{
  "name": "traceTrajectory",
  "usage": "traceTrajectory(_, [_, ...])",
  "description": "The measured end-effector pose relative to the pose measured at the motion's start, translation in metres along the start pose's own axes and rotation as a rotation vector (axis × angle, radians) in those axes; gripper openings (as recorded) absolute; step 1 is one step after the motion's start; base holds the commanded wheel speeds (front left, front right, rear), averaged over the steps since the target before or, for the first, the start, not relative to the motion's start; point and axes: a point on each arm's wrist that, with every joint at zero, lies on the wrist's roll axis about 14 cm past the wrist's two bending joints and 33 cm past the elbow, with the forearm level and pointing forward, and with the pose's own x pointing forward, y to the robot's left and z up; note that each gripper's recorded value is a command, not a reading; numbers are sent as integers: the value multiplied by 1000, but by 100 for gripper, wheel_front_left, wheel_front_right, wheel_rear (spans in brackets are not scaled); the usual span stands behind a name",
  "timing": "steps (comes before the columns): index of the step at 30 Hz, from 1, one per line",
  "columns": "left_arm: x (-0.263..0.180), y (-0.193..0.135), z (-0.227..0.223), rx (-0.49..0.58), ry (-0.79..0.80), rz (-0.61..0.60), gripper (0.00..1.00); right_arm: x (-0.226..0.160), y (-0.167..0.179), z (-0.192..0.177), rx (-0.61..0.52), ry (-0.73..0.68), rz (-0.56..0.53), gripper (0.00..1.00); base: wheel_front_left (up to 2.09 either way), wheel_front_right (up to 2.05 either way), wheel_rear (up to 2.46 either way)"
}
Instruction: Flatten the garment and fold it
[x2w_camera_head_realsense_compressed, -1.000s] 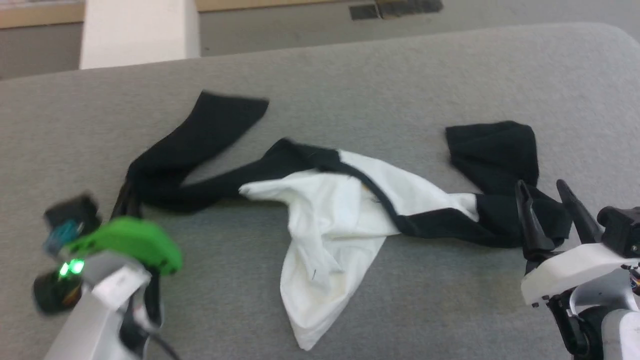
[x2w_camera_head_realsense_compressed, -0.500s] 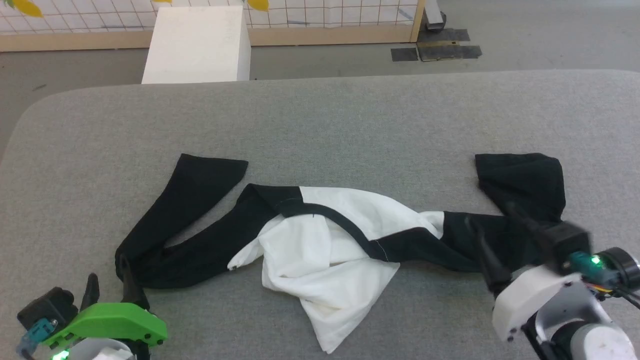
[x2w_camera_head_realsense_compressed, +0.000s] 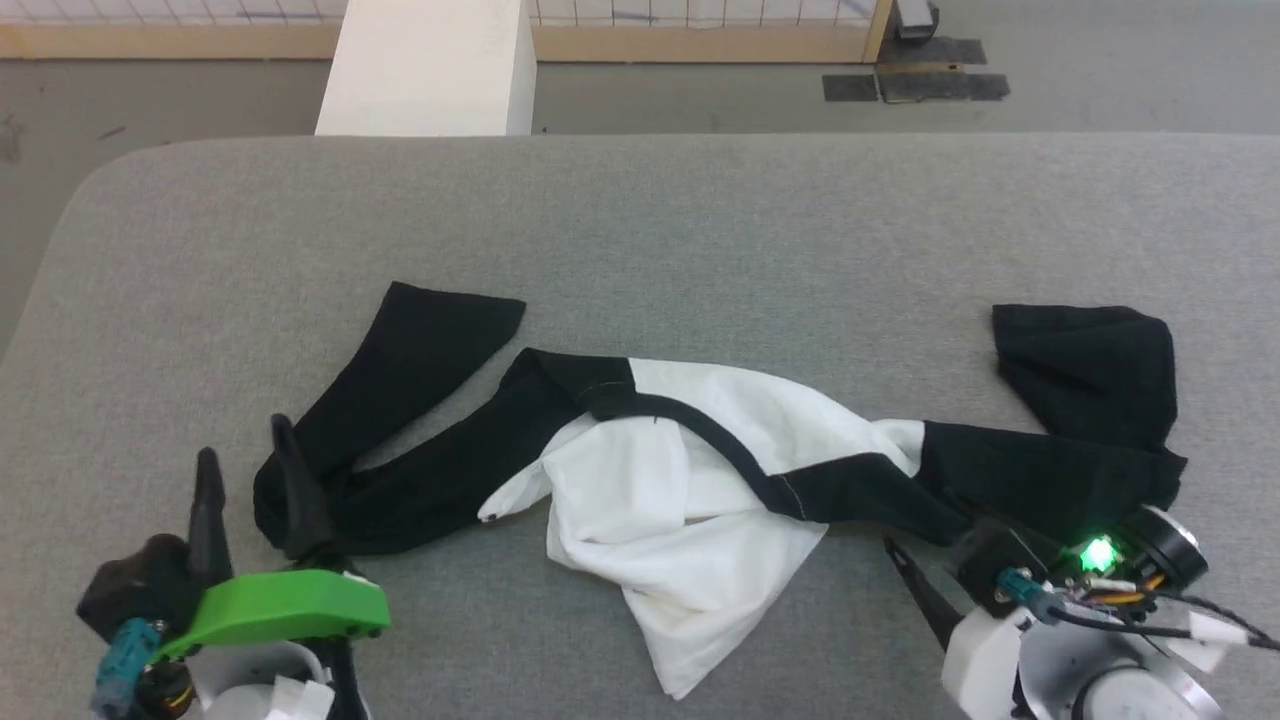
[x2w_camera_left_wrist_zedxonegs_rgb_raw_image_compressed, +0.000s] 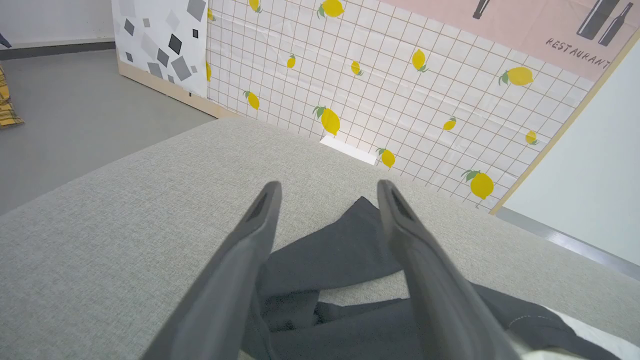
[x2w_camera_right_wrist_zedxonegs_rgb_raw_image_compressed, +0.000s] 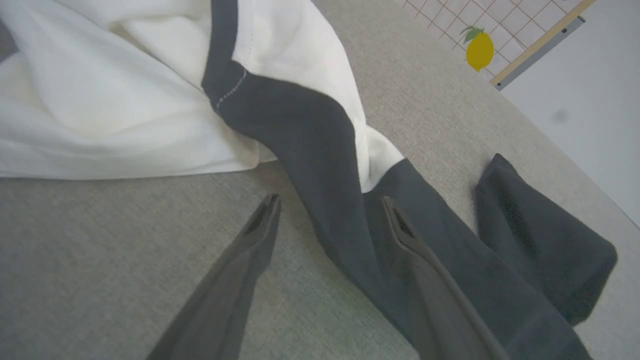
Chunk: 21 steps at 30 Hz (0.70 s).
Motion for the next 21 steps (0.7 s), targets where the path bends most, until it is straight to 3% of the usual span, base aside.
traceTrajectory(6, [3, 0, -10, 1, 15, -7, 100, 20, 2, -7, -43, 19, 26, 100, 0, 0, 0])
traceTrajectory(7, [5, 4, -10, 12, 11, 2, 100, 31, 0, 6, -14, -35, 22, 49, 0, 0, 0])
traceTrajectory(8, [6, 6, -11, 13, 11, 6, 100, 32, -1, 9, -8, -46, 18, 38, 0, 0, 0])
traceTrajectory(9, [6, 7, -11, 13, 12, 9, 100, 33, -3, 12, -5, -56, 15, 16, 0, 0, 0])
traceTrajectory(10, [6, 7, -11, 12, 13, 10, 100, 34, -4, 14, 0, -65, 10, 0, 0, 0, 0])
traceTrajectory(16, [5, 10, -15, 11, 26, 17, 100, 36, -20, 22, 55, -82, -21, 0, 0, 0, 0])
traceTrajectory(21, [6, 7, -21, 3, 41, 11, 100, 50, -52, 61, 172, -172, -67, 0, 0, 0, 0])
